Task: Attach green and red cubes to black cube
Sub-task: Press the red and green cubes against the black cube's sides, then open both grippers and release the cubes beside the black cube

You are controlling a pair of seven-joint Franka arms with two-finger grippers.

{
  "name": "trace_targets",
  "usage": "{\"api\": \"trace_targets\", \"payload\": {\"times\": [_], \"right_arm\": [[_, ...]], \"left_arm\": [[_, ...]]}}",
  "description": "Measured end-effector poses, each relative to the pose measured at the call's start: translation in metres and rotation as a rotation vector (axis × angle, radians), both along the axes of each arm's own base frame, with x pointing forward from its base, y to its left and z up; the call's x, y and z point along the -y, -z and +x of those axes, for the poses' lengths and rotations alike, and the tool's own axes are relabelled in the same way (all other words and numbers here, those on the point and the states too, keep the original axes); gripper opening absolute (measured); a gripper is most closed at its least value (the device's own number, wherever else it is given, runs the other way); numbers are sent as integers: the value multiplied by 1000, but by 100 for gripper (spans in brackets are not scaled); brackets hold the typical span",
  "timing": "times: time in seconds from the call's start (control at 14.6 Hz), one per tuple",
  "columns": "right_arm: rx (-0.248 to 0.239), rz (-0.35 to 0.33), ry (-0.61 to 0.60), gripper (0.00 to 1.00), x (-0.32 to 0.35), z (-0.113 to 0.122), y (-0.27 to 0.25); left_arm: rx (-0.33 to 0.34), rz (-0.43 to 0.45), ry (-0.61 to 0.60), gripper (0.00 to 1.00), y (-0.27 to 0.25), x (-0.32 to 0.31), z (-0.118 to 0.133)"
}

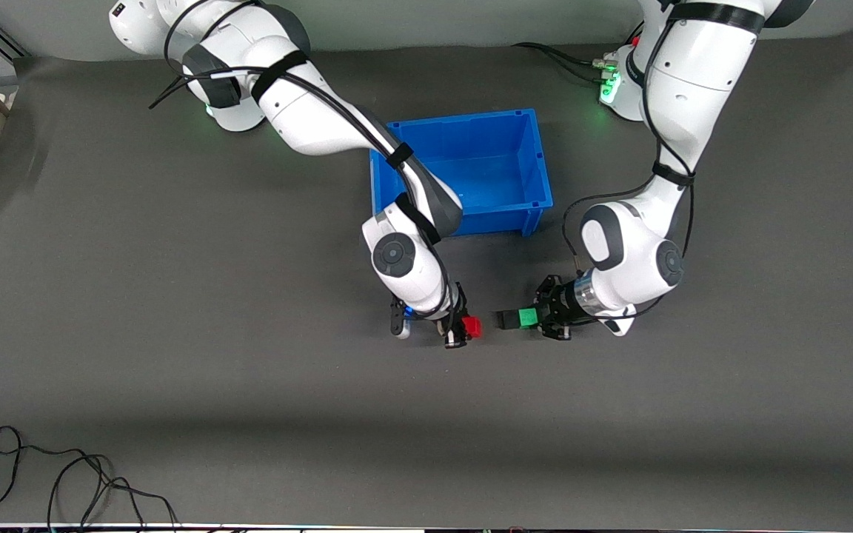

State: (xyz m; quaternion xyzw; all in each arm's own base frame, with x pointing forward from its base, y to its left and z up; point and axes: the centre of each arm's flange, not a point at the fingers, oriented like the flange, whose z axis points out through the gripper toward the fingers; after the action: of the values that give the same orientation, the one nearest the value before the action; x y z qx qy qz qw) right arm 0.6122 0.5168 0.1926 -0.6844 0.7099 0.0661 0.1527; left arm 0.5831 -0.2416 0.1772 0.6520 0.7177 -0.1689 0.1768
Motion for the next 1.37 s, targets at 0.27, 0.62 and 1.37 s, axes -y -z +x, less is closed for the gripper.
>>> {"api": "trace_targets", "payload": {"times": [0.27,0.62,1.37], "right_arm": [[-7,6,29,39,0,0,12],[-9,12,33,39,-5,-2,9],[-47,-35,3,100,-3,-5,11]], "left_arm": [[23,10,-16,37,-4,14,-2],[55,6,-50,37,-18,43,-2],[61,-5,-63,37,-23,56,1]]}}
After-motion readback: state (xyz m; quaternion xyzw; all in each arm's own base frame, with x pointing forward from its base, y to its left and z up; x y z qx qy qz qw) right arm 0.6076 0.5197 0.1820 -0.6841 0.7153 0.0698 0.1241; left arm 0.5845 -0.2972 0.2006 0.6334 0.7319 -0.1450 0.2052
